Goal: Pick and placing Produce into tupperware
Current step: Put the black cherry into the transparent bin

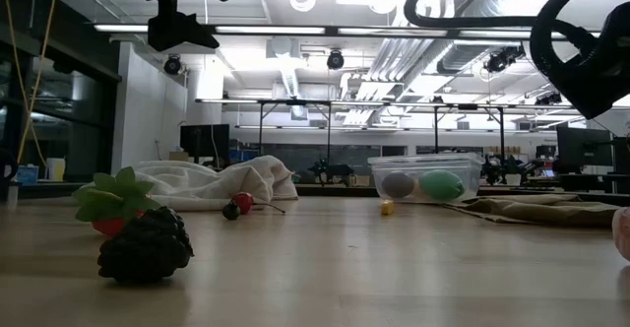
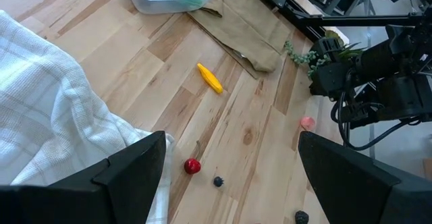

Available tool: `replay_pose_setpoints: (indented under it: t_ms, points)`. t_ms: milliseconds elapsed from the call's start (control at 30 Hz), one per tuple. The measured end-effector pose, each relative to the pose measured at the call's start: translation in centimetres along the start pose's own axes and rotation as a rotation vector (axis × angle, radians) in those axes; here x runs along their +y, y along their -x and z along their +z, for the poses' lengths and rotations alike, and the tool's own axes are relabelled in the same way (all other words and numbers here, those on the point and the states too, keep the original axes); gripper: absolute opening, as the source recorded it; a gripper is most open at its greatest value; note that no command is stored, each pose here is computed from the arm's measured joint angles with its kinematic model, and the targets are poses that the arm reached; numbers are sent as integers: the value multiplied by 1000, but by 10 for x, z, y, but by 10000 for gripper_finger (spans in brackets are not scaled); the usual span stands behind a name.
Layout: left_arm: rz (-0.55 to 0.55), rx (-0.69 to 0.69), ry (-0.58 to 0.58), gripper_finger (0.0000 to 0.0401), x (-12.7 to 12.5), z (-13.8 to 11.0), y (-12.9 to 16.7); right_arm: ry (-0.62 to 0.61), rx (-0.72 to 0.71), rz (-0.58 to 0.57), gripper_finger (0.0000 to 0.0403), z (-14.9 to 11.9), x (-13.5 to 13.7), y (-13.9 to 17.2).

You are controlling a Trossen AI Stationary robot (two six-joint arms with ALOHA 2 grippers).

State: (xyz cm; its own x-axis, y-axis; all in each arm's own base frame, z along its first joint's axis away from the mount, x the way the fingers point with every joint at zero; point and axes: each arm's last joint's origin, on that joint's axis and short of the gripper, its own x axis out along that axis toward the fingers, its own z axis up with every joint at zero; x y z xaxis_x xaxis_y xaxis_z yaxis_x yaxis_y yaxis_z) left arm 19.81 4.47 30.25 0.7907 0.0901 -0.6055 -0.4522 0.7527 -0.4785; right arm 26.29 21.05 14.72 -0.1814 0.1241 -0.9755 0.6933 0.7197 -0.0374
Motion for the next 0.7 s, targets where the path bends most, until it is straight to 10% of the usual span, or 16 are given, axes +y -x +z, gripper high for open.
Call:
replay_pose_setpoints:
  t_ms: [700]
  points:
    - [0, 0, -2, 328, 0, 0, 0, -10, -4, -4, 91, 7, -2, 2]
